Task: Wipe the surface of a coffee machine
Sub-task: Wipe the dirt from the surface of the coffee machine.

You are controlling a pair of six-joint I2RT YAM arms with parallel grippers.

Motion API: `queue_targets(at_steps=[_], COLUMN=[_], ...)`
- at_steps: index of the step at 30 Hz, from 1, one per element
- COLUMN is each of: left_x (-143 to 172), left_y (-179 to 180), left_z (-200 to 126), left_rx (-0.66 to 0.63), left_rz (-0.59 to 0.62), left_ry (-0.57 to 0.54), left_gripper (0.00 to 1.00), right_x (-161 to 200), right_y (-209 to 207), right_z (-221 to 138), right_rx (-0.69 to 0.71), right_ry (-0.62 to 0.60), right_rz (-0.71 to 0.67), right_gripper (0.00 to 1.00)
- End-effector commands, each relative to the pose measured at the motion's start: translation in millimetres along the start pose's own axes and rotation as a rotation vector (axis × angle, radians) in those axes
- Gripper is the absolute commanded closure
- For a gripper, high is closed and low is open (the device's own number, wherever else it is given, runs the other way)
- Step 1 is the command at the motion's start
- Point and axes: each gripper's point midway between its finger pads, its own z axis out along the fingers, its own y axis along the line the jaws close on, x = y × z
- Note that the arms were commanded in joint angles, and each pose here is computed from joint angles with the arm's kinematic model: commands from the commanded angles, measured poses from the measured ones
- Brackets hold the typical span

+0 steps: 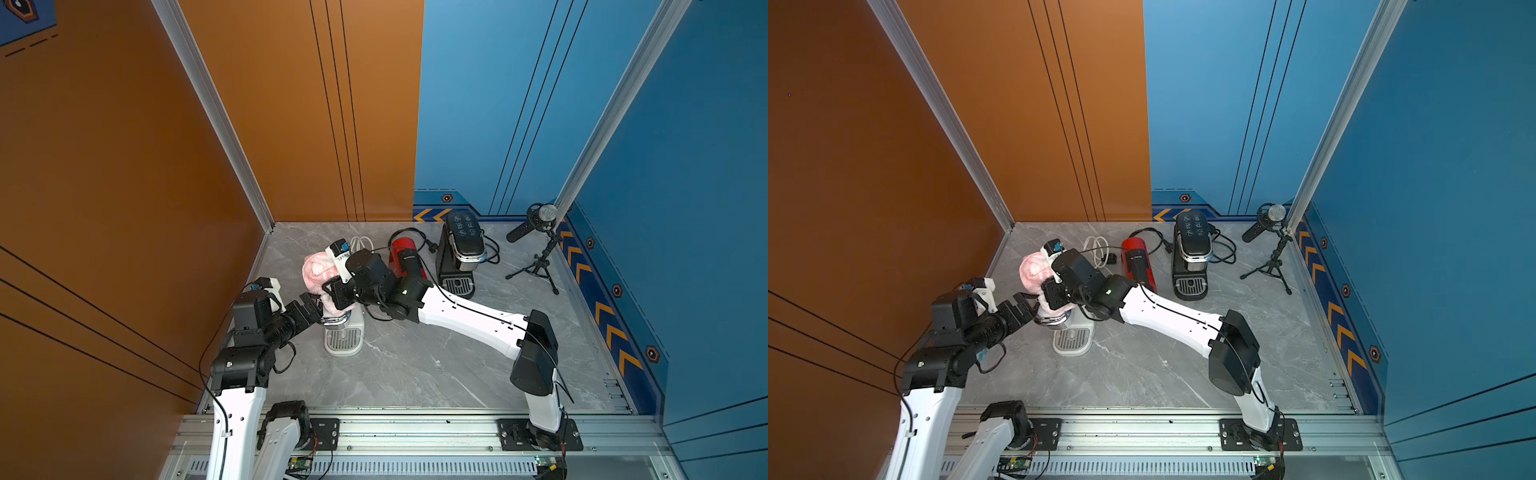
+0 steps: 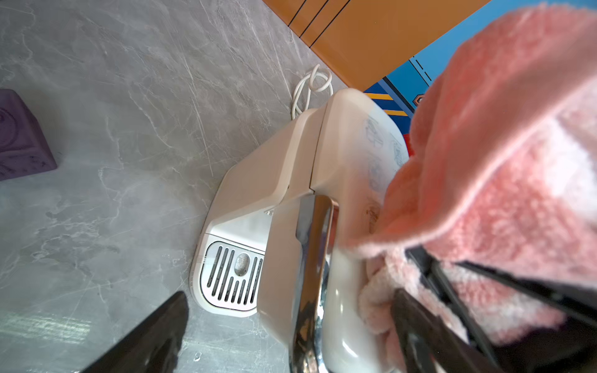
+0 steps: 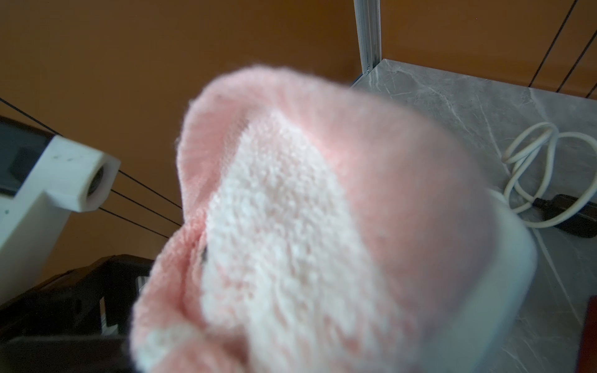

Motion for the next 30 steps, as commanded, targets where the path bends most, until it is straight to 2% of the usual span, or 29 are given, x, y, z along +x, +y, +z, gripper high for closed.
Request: queue_targets(at_steps=[1,4,7,14,22,30], left_x=[-1.6,-4.1,-7.4,-8.8,-7.4,-0.4], left_y=[-13.9,-21.4,-24.9,-29.1,-20.9,-8.4], left_z=[-3.8,-5.0,-5.1,1.6,13.2,23.9], left_rx=[0.057,0.081,0.083,0.076,-0.002,-0.05], left_rz=[0.021,0.028,0.04,0.06,0.1,0.118], left_ry=[0.007,0.016,0.018,0.042,0.045,0.071], left_gripper=[0.01,0.02,0.02,0.04,0.08,0.08], right_x=[-0.8,-24.3,-44.6,-18.7,18.2,58.9], right_y=[-51.0,-62.7,-58.9,-83.0,-112.1,-125.4], right_z=[16.0,-2.0,-35.8,-57.4,-26.9,2.5], right_rx=[0.062,0.082,0.083,0.124,0.212,0.225], right_ry=[0.071,0.023,-0.027,0.011,0.029,0.11], right_rz=[0.055,0.062,0.039,0.116,0.203,0.226], right_gripper=[1.0,1.0,1.0,1.0,1.0,1.0])
